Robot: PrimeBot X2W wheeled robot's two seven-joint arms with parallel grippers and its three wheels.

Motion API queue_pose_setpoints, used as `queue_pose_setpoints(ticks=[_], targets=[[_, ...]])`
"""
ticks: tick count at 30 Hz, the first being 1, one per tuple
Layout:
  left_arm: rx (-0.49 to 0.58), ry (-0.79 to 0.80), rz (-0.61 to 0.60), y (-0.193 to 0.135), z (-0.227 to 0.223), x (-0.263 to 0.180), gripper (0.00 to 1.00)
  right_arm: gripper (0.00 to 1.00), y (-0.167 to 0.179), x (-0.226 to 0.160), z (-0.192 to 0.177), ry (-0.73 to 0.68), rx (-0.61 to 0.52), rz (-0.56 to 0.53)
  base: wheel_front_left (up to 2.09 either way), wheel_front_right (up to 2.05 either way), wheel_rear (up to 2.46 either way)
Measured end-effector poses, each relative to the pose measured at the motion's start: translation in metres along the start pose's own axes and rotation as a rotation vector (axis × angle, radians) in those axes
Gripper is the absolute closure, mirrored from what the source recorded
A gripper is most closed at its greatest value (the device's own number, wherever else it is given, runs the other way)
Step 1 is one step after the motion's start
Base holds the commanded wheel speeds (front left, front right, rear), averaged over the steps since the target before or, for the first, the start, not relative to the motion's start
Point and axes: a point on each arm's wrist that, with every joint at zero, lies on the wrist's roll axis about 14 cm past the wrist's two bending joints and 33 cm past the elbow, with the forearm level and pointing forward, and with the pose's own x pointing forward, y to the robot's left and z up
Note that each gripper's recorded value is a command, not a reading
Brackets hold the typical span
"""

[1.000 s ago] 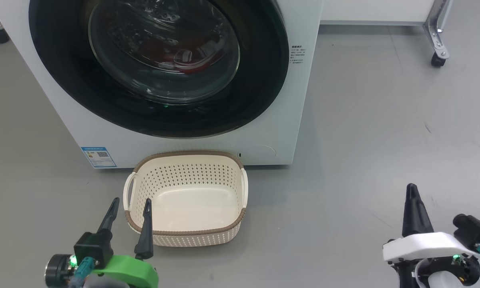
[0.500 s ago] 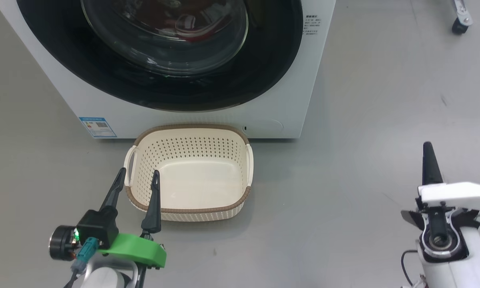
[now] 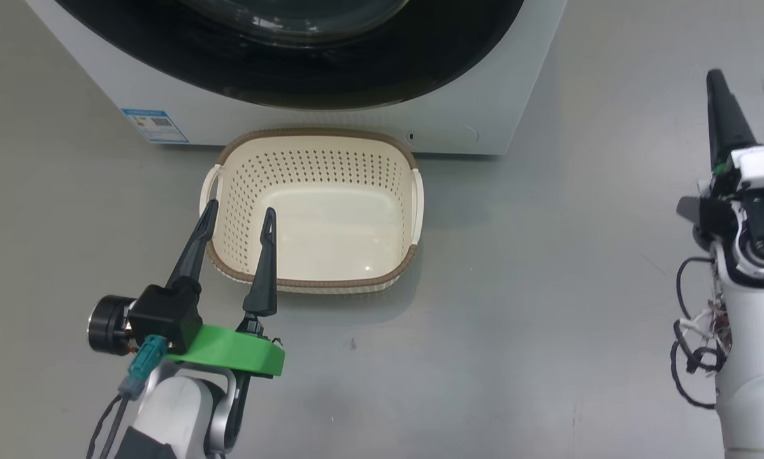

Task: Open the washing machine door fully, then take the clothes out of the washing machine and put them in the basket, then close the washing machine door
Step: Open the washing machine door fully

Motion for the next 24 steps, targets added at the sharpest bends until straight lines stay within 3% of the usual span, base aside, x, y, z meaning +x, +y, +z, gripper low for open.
queue_pose_setpoints(ticks=[14,24], targets=[[0.014,0.044,0.028,0.017,-0.025,0.024,0.00,1.00,0.011,0.082,-0.045,0.263,0.049,0.055,0.00,0.00,0.00],[0.026,0.070,0.035,0.024,-0.037,0.032,0.00,1.00,0.013,0.119,-0.060,0.348,0.056,0.065,0.00,0.00,0.00]])
